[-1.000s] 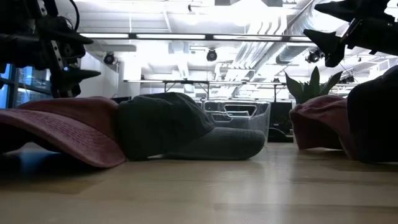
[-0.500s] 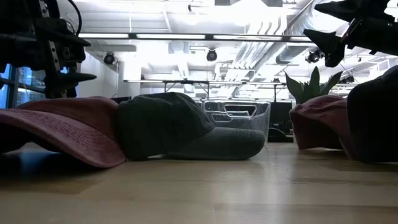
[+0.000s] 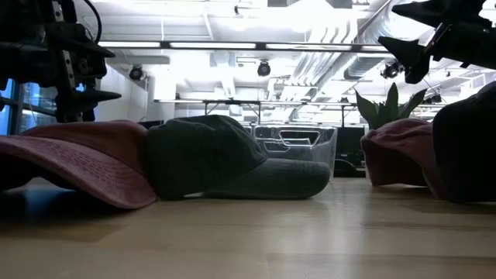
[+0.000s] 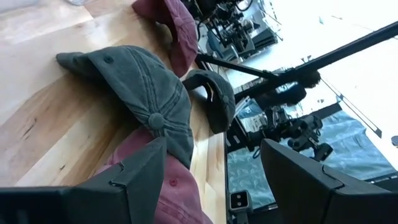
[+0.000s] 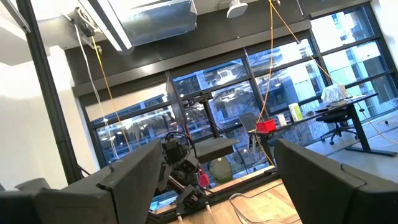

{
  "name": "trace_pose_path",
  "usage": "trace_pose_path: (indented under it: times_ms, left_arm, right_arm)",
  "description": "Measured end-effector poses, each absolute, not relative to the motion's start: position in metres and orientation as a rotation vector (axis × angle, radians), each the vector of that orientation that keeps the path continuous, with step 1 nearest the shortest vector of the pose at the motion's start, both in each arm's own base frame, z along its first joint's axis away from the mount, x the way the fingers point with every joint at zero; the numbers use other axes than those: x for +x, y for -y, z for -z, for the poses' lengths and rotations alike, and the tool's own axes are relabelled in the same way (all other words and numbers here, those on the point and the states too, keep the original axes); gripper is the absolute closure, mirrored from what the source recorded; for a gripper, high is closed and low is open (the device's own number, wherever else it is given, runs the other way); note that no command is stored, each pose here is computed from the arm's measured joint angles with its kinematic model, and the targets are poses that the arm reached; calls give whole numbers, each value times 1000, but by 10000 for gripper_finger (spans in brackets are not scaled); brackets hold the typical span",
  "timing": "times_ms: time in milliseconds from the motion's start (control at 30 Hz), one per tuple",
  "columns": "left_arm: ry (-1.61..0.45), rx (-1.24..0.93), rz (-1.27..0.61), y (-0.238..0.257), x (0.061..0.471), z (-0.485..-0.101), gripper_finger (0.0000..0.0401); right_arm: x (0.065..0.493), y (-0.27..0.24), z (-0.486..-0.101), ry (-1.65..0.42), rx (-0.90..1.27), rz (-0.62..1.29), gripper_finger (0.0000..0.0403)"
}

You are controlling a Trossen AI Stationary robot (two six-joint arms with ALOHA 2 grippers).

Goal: Pick & Place hat
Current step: Put the left black cap into the left transparent bin

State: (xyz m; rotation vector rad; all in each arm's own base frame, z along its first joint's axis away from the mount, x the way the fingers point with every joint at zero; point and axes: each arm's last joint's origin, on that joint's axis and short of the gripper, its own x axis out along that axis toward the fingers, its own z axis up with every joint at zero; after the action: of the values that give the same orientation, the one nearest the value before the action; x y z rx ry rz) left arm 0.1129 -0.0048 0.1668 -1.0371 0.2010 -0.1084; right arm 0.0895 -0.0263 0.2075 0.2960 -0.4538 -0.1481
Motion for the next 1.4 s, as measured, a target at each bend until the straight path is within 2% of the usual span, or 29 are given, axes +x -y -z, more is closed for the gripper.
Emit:
trace_pose_path:
  times_ms: [433,867,967,1200,1400]
  left_arm:
    - [-212,-1038,112,5,113,-166,146]
    - [-123,-1248,-162,-2,114,-161,146]
    - [-125,-1317,-218,-3,115,-158,134]
    - [-227,-1430,-281,-2,124,-151,76]
    - [-318,-1400,-329,-2,147,-166,69]
  right_arm:
    - [90,26,-207,453,296,148,96]
    - [90,26,-207,454,296,148,96]
    - [90,26,-207,454,296,148,96]
    - [90,26,-207,453,296,148,96]
    - [89,26,-208,454,296,149,96]
